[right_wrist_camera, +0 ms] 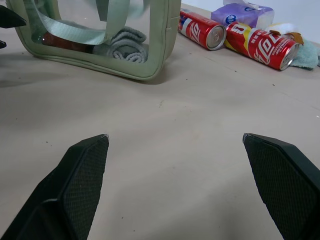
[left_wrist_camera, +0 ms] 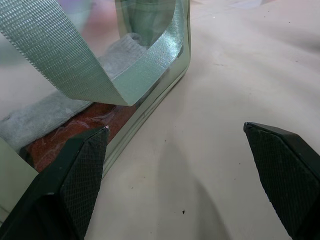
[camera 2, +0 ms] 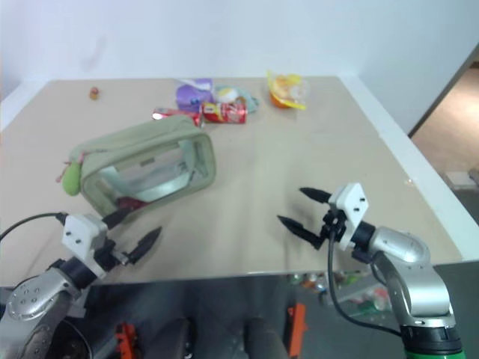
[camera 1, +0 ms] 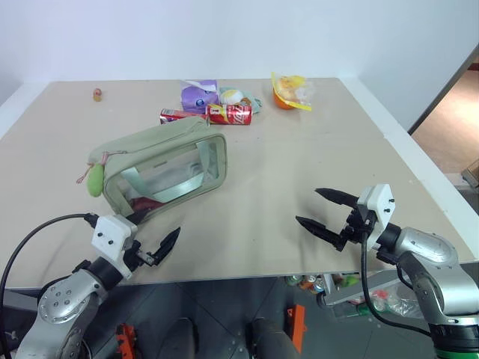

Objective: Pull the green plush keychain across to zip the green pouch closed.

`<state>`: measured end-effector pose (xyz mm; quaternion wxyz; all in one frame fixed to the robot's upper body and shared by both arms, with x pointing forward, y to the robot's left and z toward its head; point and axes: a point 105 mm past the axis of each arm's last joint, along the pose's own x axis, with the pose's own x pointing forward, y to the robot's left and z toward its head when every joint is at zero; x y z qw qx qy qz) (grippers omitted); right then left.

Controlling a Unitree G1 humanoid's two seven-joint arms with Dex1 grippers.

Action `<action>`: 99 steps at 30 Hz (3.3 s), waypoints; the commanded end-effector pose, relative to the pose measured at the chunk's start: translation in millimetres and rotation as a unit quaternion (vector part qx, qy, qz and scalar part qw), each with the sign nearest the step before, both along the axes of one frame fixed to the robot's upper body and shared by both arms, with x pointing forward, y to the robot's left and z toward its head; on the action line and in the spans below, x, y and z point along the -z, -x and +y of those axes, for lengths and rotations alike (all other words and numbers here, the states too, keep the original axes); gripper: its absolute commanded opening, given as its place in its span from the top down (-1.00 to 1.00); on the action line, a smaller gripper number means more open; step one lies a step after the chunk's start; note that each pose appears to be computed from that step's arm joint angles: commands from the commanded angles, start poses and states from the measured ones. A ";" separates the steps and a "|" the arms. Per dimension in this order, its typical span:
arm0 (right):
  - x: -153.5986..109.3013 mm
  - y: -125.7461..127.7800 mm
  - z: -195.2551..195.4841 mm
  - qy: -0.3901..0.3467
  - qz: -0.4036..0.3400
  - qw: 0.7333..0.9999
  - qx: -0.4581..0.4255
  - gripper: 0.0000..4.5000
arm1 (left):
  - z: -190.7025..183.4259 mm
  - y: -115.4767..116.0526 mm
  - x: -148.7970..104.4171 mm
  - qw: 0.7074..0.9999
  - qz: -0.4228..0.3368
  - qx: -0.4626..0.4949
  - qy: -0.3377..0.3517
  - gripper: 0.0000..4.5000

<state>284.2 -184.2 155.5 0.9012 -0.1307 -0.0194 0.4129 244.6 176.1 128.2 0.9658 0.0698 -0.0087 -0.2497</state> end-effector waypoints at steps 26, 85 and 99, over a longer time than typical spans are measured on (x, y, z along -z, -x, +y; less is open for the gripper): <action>-41.2 -7.4 21.3 -0.048 -0.035 0.998 -0.029 -0.98 | -1.4 -14.5 -140.0 0.980 -0.133 0.132 -0.060 -0.99; -54.3 -0.8 29.1 -0.063 -0.080 0.995 0.023 -1.00 | -123.1 -96.5 -147.9 0.824 -0.040 0.469 -0.317 0.98; -54.6 -1.0 30.9 -0.066 -0.079 0.994 0.025 -1.00 | -141.2 -94.5 -140.0 0.833 -0.003 0.463 -0.303 0.98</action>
